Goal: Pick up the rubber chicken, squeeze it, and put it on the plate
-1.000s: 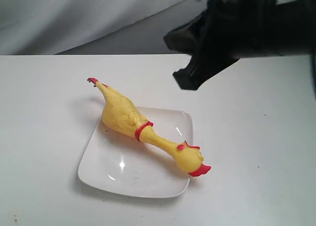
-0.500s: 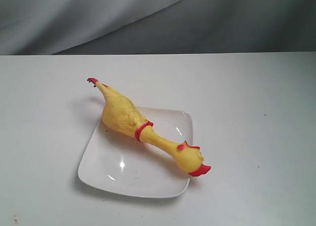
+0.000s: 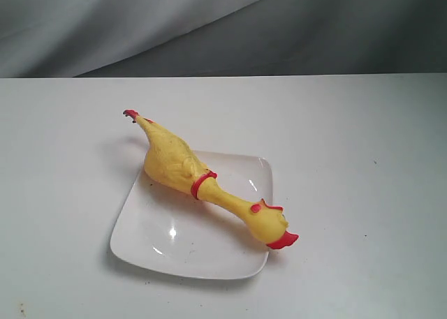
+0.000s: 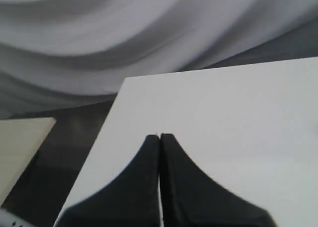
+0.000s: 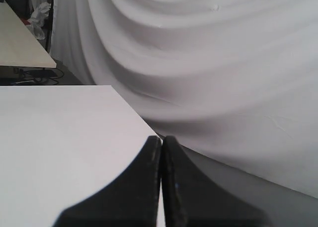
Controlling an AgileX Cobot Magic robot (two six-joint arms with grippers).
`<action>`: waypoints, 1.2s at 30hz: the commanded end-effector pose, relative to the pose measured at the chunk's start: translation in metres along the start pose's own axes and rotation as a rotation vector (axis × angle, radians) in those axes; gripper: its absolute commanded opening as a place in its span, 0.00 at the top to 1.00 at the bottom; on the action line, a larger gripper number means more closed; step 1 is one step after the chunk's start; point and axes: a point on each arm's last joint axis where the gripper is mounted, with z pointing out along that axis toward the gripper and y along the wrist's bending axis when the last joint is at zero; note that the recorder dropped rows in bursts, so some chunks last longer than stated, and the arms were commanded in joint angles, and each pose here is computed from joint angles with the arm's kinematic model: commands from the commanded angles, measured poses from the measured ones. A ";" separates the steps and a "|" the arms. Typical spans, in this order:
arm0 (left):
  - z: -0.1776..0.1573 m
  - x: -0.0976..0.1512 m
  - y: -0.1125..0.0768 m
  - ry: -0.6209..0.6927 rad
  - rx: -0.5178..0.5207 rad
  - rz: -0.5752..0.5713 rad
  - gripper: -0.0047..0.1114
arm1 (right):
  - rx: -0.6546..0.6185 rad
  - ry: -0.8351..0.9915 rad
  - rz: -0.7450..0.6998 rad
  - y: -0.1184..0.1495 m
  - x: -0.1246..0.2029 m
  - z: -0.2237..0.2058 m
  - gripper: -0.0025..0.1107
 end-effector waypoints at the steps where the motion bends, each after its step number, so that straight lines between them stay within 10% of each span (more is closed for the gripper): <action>1: -0.023 0.014 0.024 -0.029 -0.152 -0.116 0.96 | 0.006 -0.004 0.007 -0.001 -0.001 -0.002 0.98; 17: -0.124 0.089 0.057 -0.311 -0.325 -0.388 0.96 | 0.007 -0.003 0.005 -0.001 -0.001 -0.002 0.98; 27: -0.125 0.062 0.023 -0.550 0.121 -0.484 0.96 | 0.007 -0.003 0.005 -0.001 -0.001 -0.002 0.98; 36: -0.075 0.060 -0.021 -0.589 0.238 -0.530 0.96 | 0.007 -0.003 0.005 -0.001 -0.001 -0.002 0.98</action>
